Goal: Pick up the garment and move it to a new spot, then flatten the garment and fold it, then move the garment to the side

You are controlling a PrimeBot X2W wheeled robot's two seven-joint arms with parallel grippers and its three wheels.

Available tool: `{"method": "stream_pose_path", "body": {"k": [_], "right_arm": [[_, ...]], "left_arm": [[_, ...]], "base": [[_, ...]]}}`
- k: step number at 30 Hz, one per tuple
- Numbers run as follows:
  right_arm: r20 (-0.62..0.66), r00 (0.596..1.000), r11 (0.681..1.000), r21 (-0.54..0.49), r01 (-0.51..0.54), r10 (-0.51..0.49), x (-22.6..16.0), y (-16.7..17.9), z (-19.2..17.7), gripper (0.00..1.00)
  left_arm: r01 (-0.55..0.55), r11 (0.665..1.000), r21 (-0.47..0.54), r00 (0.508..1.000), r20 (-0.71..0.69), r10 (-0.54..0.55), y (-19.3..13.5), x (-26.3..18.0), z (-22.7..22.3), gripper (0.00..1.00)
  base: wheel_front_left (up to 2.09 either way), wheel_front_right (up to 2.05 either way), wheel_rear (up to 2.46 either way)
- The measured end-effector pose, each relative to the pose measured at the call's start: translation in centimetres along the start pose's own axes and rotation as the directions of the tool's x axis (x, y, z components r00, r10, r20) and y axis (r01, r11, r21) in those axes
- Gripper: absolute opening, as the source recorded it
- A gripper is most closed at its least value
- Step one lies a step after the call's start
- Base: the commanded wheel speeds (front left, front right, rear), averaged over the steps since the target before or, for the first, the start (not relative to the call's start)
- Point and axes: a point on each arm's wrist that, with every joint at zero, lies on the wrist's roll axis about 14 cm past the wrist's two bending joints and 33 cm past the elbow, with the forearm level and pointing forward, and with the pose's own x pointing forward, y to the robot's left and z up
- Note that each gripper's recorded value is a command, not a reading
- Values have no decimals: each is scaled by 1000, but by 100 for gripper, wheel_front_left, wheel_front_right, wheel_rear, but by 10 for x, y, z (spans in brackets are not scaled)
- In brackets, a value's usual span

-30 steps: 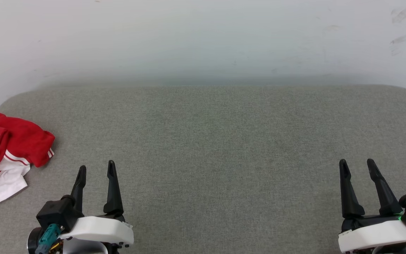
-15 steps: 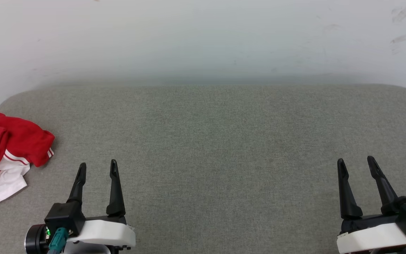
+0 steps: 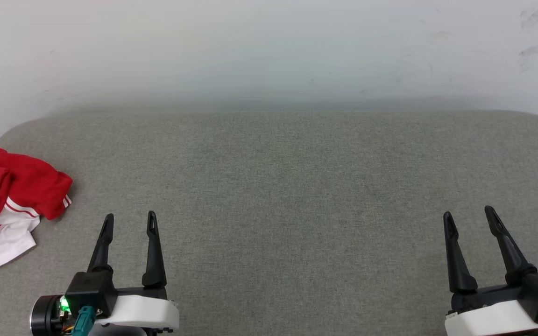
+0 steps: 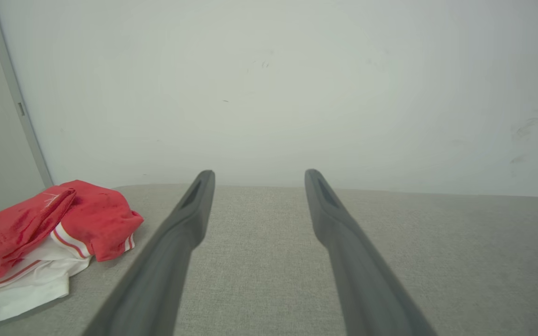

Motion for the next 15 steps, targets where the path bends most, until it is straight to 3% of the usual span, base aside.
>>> {"method": "stream_pose_path", "body": {"k": [8, 15], "right_arm": [[14, 1000, 1000, -18, -12, 12, -1, 3, 3, 100], [14, 1000, 999, 35, 3, -4, -2, 1, 1, 100]], "left_arm": [[11, 999, 43, 1000, 18, -12, -1, 0, 3, 100], [6, 999, 32, 1000, 12, -7, 1, -1, 1, 100]], "base": [[0, 0, 0], [0, 0, 0]]}}
